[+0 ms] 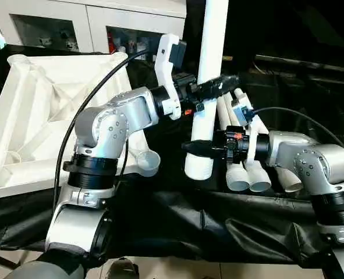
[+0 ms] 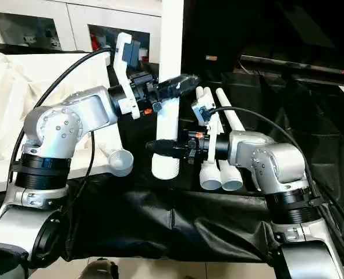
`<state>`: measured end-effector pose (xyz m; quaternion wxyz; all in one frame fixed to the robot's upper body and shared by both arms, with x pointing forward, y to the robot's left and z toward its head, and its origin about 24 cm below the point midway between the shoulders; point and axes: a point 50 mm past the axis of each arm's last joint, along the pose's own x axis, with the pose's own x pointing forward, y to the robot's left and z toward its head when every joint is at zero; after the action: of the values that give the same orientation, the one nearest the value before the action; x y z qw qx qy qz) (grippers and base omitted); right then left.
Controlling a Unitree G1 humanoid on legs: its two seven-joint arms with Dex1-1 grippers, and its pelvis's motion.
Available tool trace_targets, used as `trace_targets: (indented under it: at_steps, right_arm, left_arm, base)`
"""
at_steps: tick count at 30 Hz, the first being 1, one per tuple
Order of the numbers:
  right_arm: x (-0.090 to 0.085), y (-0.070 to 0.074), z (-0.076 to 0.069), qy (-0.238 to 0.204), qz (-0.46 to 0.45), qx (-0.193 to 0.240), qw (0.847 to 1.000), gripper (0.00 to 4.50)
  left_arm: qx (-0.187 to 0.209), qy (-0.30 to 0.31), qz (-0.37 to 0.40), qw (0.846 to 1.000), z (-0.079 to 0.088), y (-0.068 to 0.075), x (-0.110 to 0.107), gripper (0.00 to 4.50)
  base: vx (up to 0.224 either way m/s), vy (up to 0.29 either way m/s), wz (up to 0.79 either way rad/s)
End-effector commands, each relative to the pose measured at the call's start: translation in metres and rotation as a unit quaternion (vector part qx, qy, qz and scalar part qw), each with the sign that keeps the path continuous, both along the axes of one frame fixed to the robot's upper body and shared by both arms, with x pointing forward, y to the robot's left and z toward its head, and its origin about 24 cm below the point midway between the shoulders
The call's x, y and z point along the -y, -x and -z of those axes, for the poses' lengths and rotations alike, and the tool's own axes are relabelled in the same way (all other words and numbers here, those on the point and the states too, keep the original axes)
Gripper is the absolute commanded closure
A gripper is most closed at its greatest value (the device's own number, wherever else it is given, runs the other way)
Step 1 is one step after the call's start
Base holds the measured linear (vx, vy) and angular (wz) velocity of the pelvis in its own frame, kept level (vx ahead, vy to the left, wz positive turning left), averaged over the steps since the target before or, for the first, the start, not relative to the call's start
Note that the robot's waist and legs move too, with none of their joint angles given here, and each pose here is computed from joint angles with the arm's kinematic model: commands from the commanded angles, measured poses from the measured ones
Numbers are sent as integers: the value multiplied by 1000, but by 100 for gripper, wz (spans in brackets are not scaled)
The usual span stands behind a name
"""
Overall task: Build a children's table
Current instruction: Pick table leg
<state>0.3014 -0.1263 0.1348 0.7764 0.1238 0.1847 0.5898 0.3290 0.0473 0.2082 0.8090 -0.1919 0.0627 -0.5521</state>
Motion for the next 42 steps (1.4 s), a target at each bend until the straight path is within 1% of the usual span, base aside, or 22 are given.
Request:
trace_targets:
  at_steps: [1,2,5,6,12,15,16,17,18,19,20,22,24,25,28,29,33,36,38,39,41,42]
  right_arm:
    - [3,-1,-3,6,8,6,1000,143]
    - [3,-1,-3,5,8,6,1000,170]
    - [2,-1,-3,3,7,5,1000,194]
    - [2,0,-3,2,6,4,1000,194]
    - [2,0,1,11,7,2,1000,249]
    - [2,0,1,10,8,1,1000,256]
    - [2,0,1,10,8,2,1000,257]
    - [1,0,2,9,9,2,1000,257]
    - [1,1,2,9,9,2,1000,258]
    - [1,1,2,9,10,2,1000,258]
    - [1,0,3,6,16,6,1000,259]
    - [0,0,4,1,24,8,1000,259]
    - [-1,-1,3,-21,42,12,999,259]
    - [0,-1,3,-27,46,13,998,259]
    - [0,-3,3,-40,62,15,997,259]
    - [0,-4,5,-48,75,17,996,259]
    - [1,-10,7,-97,134,21,986,259]
    - [3,-17,12,-94,178,28,979,259]
    - [7,-26,18,-73,230,37,970,259]
    - [10,-32,27,-26,271,51,961,259]
    - [13,-34,33,4,292,63,954,259]
    - [16,-35,36,22,313,82,946,259]
  left_arm:
    - [4,2,34,999,-1,7,7,266]
    - [4,2,35,999,-1,7,8,266]
    - [5,1,39,999,-2,8,8,266]
    - [5,1,39,999,-2,7,8,266]
    - [8,-3,41,999,-2,7,7,266]
    - [8,-4,44,999,-2,8,7,266]
    - [13,-4,47,999,-3,8,8,266]
    - [38,-18,47,998,-3,10,8,266]
    - [42,-21,47,998,-3,11,8,231]
    - [47,-24,47,998,-3,11,8,231]
    - [41,-22,46,998,0,10,9,196]
    - [39,-18,47,998,1,11,8,194]
    - [52,6,23,998,-5,8,6,186]
    - [55,10,17,998,-6,7,5,163]
    - [67,21,-6,998,-8,4,1,159]
    - [73,40,-25,996,-10,1,-3,159]
    - [93,134,-95,982,-22,-3,-22,159]
    - [114,134,-116,977,-25,1,-33,159]
    - [156,67,-154,973,-23,2,-46,159]
    - [193,-30,-169,966,-12,2,-55,159]
    - [213,-106,-167,957,0,3,-60,159]
    - [235,-200,-149,939,18,5,-68,159]
  base:
    - [0,0,0]
    - [0,0,0]
    - [0,0,0]
    - [0,0,0]
    - [0,0,0]
    - [0,0,0]
    - [0,0,0]
    - [0,0,0]
    - [0,0,0]
    - [0,0,0]
    - [0,0,0]
    - [0,0,0]
    - [0,0,0]
    - [0,0,0]
    - [0,0,0]
    - [0,0,0]
    - [0,0,0]
    - [0,0,0]
    - [0,0,0]
    - [0,0,0]
    - [0,0,0]
    - [0,0,0]
